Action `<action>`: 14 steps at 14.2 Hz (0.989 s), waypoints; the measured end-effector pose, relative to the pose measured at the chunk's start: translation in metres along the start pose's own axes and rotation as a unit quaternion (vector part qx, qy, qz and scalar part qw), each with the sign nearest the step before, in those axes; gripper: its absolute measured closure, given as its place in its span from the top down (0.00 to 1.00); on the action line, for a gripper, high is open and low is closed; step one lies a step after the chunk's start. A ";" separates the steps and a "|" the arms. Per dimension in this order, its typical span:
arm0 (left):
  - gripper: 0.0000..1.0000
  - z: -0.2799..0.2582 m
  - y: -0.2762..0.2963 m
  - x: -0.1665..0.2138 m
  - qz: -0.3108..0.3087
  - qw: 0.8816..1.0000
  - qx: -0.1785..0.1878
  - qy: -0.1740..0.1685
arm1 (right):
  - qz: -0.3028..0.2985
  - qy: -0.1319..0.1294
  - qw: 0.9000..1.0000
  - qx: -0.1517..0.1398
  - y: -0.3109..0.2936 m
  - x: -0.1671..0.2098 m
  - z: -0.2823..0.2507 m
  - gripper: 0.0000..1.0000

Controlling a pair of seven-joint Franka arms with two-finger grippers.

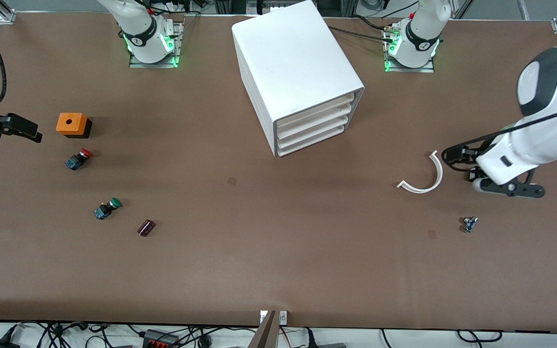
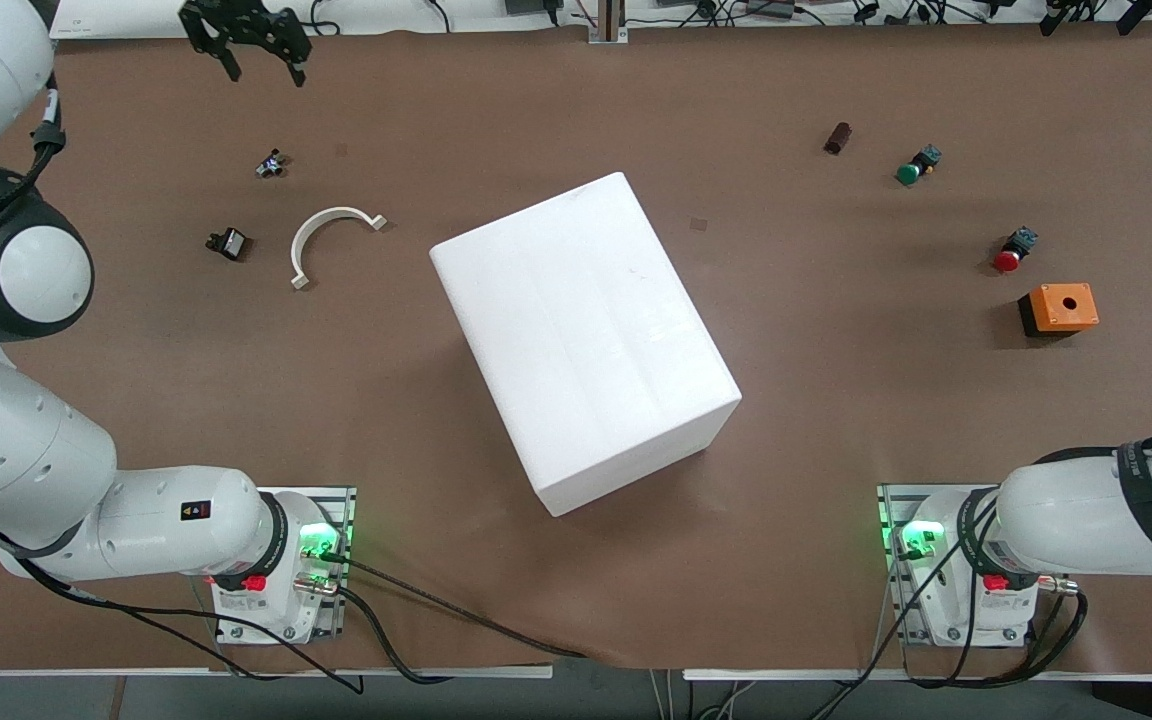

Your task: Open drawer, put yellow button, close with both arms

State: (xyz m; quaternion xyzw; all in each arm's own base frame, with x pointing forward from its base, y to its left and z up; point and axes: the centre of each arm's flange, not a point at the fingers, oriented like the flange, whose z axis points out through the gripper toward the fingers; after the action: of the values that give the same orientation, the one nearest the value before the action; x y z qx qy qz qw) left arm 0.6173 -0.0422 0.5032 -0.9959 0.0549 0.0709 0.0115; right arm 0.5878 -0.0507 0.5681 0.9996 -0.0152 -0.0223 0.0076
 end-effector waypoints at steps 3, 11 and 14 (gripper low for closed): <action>1.00 -0.046 -0.008 -0.037 -0.011 0.999 -0.001 0.033 | 0.000 -0.002 1.000 0.000 0.000 0.000 0.001 1.00; 1.00 -0.052 -0.009 -0.076 -0.019 0.998 0.000 0.062 | 0.001 -0.001 1.000 0.000 0.000 0.000 0.000 1.00; 1.00 -0.047 -0.009 -0.078 -0.019 0.999 -0.001 0.046 | 0.001 -0.001 1.000 0.000 0.000 0.000 0.000 1.00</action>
State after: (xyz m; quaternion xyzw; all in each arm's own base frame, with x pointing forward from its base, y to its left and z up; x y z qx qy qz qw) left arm 0.5479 -0.0259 0.5615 -0.9990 0.0365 0.0251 0.0098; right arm 0.5874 -0.0506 0.5677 0.9996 -0.0163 -0.0236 0.0075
